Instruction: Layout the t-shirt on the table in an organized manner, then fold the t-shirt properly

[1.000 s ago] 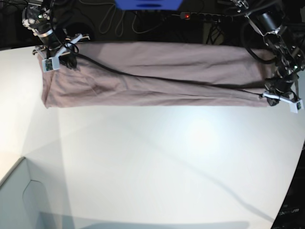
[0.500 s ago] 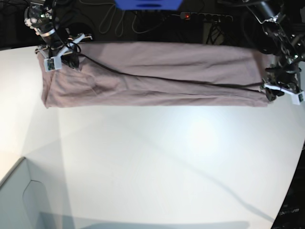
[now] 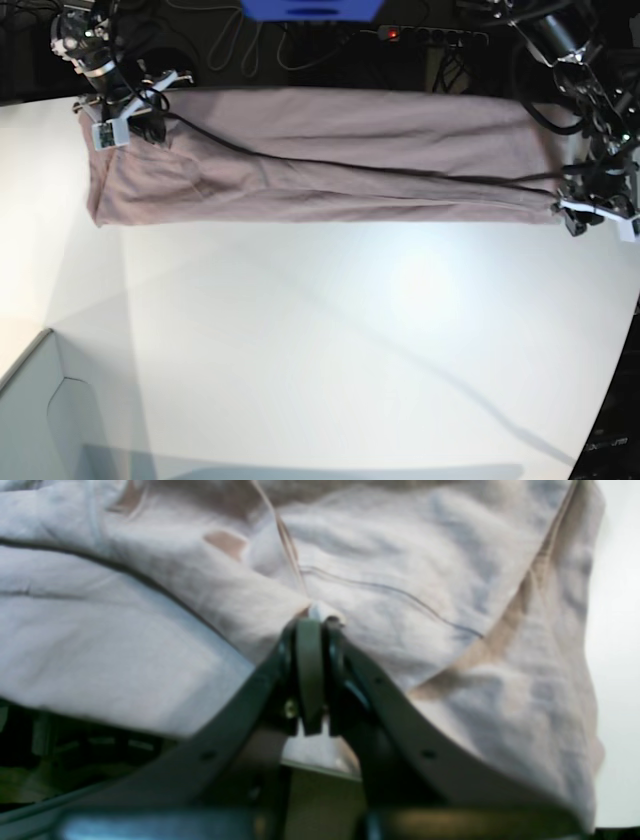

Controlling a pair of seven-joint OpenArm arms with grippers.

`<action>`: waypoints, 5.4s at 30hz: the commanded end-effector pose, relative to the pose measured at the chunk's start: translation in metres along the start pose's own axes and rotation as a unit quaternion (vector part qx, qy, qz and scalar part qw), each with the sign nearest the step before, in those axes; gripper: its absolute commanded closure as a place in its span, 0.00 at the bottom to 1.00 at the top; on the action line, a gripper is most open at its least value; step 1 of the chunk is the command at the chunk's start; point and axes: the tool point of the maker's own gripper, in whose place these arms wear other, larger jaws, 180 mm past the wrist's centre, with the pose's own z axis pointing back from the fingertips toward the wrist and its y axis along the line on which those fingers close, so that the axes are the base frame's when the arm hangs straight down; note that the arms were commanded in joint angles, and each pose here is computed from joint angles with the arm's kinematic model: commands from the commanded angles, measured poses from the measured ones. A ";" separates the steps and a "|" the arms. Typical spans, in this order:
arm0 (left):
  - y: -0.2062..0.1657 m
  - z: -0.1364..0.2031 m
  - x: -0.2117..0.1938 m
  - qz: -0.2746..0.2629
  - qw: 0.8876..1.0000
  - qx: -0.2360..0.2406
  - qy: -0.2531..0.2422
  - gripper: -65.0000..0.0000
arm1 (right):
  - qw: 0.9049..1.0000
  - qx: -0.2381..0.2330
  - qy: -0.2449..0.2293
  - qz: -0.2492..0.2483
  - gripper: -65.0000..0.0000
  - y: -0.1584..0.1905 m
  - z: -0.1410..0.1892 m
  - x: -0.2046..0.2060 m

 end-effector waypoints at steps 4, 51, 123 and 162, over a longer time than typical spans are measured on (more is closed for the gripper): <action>0.007 -0.006 0.012 -0.002 1.000 0.002 -0.012 0.64 | 1.000 0.000 -0.020 0.001 1.00 -0.002 0.002 0.010; 0.000 -0.016 0.006 0.016 1.000 -0.009 -0.004 1.00 | 1.000 -0.001 -0.020 0.003 1.00 -0.004 0.003 0.010; 0.024 0.032 -0.036 0.001 1.000 0.004 0.025 0.65 | 0.999 -0.037 -0.009 0.007 0.75 -0.031 0.019 0.004; 0.024 0.021 -0.055 0.076 0.996 -0.015 0.034 0.36 | 0.999 -0.018 0.033 -0.001 0.62 -0.004 -0.020 -0.021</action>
